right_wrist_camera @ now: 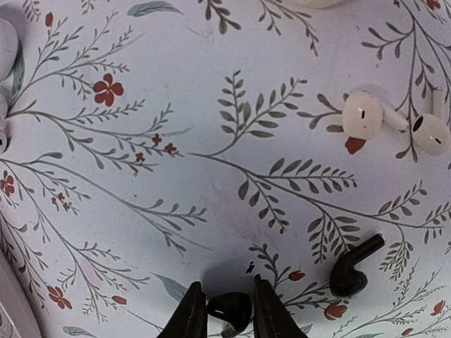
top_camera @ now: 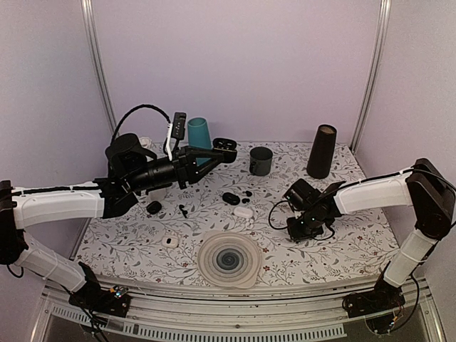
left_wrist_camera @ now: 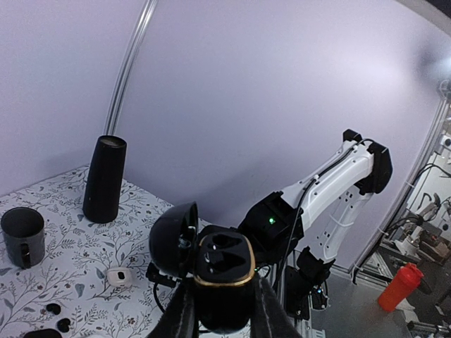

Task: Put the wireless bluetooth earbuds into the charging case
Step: Pick up the left earbud from the center of the board.

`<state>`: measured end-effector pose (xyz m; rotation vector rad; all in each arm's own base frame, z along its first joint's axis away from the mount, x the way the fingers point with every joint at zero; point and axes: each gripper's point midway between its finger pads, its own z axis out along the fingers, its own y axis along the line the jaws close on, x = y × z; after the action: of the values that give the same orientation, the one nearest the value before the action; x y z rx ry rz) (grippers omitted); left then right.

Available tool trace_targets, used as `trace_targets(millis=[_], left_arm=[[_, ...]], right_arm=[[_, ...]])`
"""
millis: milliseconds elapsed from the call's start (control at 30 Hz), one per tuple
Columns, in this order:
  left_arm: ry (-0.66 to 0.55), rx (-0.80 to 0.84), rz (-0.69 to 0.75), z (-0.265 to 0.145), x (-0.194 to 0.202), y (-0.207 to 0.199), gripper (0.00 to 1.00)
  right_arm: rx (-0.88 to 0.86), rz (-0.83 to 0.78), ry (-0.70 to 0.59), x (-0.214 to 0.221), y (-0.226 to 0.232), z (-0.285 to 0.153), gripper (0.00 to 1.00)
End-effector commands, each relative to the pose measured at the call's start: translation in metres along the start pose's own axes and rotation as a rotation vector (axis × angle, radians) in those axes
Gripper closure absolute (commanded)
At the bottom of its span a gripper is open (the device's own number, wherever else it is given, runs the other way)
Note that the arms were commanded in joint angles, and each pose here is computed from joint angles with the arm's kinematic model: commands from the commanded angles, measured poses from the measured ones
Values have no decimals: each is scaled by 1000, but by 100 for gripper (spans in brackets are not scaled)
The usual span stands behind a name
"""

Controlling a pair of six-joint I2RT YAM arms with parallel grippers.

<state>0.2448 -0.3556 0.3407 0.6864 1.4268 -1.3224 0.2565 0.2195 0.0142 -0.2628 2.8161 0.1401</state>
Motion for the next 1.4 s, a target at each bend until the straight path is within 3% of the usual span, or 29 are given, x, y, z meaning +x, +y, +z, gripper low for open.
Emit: trace_targets(millis=[0, 300, 500, 700, 967, 1367], left_arm=[[-24, -12, 11, -4, -9, 2, 100], [-24, -14, 7, -4, -8, 3, 100], [-24, -21, 3, -3, -6, 5, 100], [-36, -101, -4, -2, -5, 21, 100], [-29, -174, -18, 3, 9, 42, 100], [12, -139, -4, 26, 33, 42, 100]], right_arm=[[42, -14, -1, -2, -3, -1, 76], [40, -32, 16, 2, -2, 3, 75], [27, -29, 19, 3, 0, 3, 90], [3, 1, -22, -6, 4, -6, 95], [-67, 76, -236, -58, 18, -56, 95], [-263, 82, -604, -130, 60, -187, 95]])
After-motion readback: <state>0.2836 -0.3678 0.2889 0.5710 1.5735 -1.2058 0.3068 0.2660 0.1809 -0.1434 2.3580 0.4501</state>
